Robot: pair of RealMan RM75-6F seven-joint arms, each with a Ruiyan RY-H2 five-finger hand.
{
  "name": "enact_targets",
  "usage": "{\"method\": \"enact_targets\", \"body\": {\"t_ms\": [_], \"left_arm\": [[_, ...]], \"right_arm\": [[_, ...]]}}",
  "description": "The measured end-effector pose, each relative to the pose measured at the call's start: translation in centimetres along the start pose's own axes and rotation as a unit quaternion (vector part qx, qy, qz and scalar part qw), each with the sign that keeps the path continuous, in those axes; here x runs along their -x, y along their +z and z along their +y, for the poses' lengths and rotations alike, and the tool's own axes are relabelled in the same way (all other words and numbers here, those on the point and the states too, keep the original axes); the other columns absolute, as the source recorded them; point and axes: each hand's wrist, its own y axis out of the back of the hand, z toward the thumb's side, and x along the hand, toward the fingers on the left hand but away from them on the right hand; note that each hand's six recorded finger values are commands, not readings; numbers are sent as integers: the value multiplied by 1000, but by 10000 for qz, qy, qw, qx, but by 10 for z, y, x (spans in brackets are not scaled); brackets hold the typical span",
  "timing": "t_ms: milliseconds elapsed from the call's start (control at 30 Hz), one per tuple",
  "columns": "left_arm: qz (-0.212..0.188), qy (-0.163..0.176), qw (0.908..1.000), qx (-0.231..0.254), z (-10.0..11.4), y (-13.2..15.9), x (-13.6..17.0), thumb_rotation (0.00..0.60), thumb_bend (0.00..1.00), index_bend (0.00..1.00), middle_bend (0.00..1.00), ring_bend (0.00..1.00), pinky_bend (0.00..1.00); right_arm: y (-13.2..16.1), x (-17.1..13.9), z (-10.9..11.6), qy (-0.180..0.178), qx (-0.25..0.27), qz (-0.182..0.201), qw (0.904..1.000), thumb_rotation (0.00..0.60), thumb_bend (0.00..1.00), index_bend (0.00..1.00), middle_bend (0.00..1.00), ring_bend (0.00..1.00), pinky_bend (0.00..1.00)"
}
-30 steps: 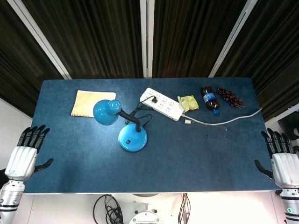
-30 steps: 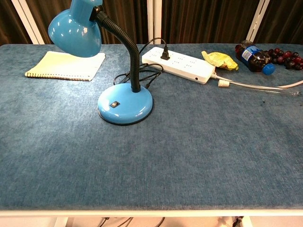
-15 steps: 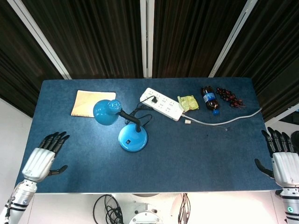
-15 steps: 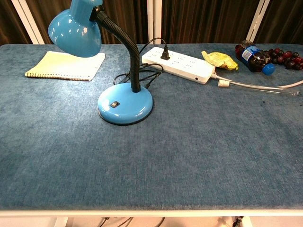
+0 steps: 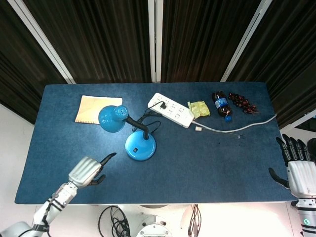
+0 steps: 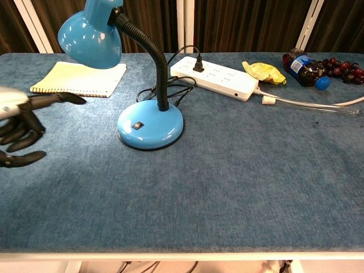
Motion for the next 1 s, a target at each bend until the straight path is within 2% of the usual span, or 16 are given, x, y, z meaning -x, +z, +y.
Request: {"method": "enact_targets", "body": {"t_ms": [200, 433, 700, 1000], "left_arm": [[-156, -328, 9993, -89, -14, 19, -32, 600, 433, 60, 804, 760, 803], [-172, -417, 9989, -154, -16, 27, -52, 600, 454, 39, 814, 777, 808], [-63, -650, 9976, -229, -20, 23, -68, 600, 473, 34, 815, 781, 809], [76, -721, 9967, -354, -18, 15, -77, 600, 475, 34, 816, 782, 809]], "right_arm": [[-5, 0, 2, 7, -24, -58, 10000, 600, 176, 0, 0, 0, 0], [-9, 0, 1, 24, -24, -95, 9999, 600, 176, 0, 0, 0, 0], [-12, -1, 6, -44, 14, -120, 9999, 600, 176, 0, 0, 0, 0], [-13, 2, 10, -100, 32, -129, 9999, 600, 176, 0, 0, 0, 0]]}}
